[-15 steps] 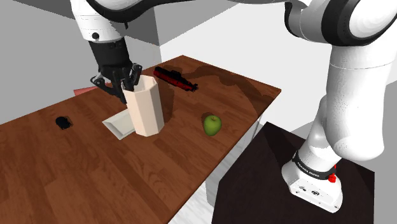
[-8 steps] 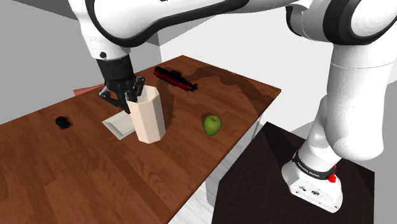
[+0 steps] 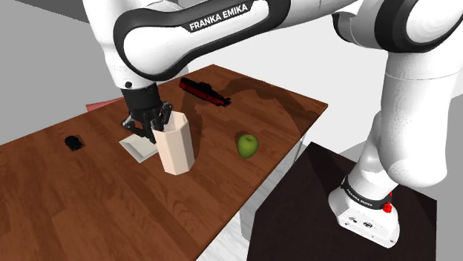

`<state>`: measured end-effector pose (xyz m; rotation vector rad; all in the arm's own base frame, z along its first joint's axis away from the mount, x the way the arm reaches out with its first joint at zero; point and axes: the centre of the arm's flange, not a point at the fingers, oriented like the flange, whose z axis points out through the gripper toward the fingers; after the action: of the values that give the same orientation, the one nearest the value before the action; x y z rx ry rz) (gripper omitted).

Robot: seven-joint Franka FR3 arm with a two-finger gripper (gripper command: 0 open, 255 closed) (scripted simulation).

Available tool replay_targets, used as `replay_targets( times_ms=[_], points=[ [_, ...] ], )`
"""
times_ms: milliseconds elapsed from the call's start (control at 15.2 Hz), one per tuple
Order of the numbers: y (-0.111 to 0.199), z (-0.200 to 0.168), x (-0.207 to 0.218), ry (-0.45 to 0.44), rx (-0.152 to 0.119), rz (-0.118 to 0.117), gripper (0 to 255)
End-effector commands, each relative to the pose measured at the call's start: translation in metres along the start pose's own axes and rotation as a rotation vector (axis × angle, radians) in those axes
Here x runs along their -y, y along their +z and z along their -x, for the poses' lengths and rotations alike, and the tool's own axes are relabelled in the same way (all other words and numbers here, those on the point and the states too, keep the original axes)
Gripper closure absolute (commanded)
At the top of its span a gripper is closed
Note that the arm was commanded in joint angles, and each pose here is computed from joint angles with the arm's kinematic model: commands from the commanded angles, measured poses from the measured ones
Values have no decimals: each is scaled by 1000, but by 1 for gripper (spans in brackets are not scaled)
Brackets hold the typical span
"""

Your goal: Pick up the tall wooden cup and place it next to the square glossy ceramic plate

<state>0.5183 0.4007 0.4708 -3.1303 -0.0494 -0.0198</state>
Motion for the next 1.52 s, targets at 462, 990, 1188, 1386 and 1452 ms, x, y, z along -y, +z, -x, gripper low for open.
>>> replay_targets(
  times_ms=[462,990,1188,1386,1452],
  points=[
    [47,0,0,0,-1,-1,255],
    [65,1,0,0,-1,-1,255],
    [65,1,0,0,-1,-1,255],
    [65,1,0,0,-1,-1,0],
    [65,1,0,0,-1,-1,0]
  ],
)
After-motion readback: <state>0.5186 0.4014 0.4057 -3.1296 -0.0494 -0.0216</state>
